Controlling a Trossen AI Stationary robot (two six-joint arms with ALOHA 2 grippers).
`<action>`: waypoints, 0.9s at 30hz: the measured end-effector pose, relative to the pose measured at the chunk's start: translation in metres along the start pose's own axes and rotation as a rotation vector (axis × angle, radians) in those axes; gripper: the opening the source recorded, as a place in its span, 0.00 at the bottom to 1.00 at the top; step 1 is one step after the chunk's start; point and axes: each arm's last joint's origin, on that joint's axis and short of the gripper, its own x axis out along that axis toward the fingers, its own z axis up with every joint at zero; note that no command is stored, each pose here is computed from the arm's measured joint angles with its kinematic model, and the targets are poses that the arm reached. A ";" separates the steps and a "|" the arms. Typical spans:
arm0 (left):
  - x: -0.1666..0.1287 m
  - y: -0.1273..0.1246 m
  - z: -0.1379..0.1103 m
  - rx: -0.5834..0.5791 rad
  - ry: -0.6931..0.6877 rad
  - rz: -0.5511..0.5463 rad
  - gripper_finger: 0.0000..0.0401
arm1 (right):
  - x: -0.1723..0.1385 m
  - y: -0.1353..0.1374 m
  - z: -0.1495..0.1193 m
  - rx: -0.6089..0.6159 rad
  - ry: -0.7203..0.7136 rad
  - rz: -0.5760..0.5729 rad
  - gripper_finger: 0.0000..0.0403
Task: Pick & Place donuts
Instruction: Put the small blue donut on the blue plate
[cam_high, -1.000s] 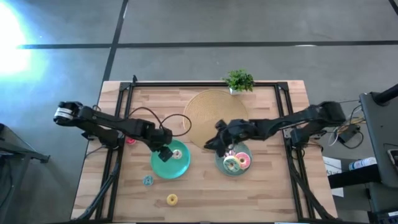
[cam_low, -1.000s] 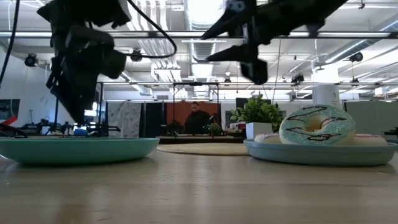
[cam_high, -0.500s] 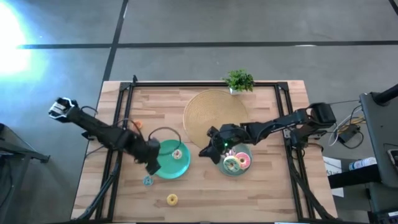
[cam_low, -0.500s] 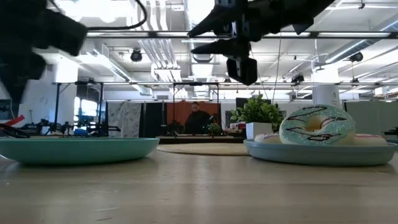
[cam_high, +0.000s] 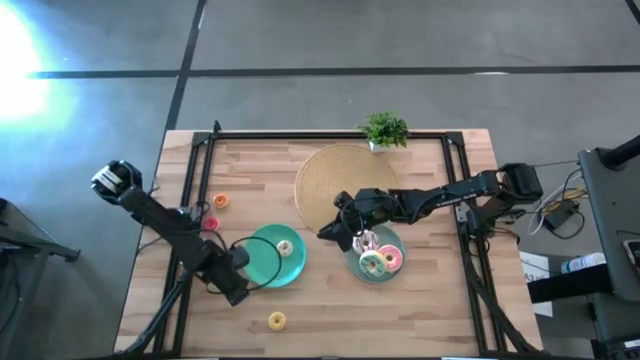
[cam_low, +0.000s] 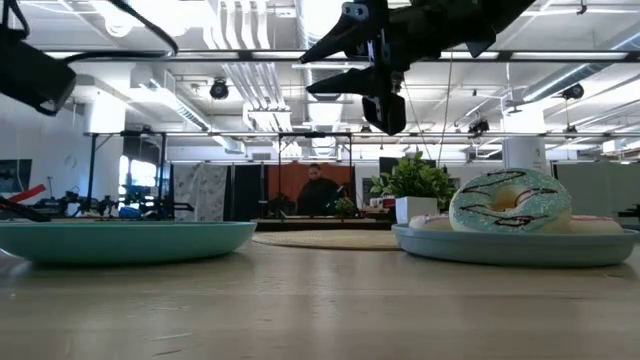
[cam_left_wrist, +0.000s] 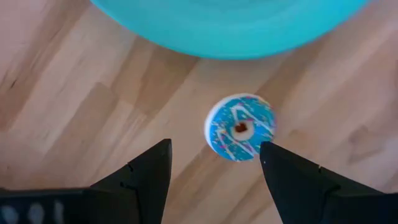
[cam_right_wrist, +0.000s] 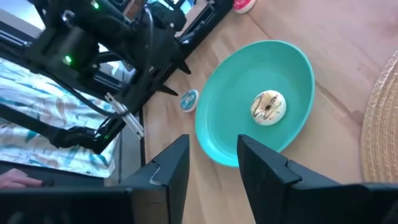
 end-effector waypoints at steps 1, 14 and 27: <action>0.003 -0.001 0.000 -0.003 0.001 0.013 0.54 | 0.000 0.000 0.000 -0.001 0.000 0.000 0.33; 0.029 -0.011 0.003 0.021 0.022 0.050 0.54 | -0.005 0.004 0.002 -0.002 -0.008 0.016 0.36; 0.037 -0.009 0.002 0.043 0.032 0.032 0.26 | -0.010 0.009 0.005 -0.012 -0.016 0.038 0.34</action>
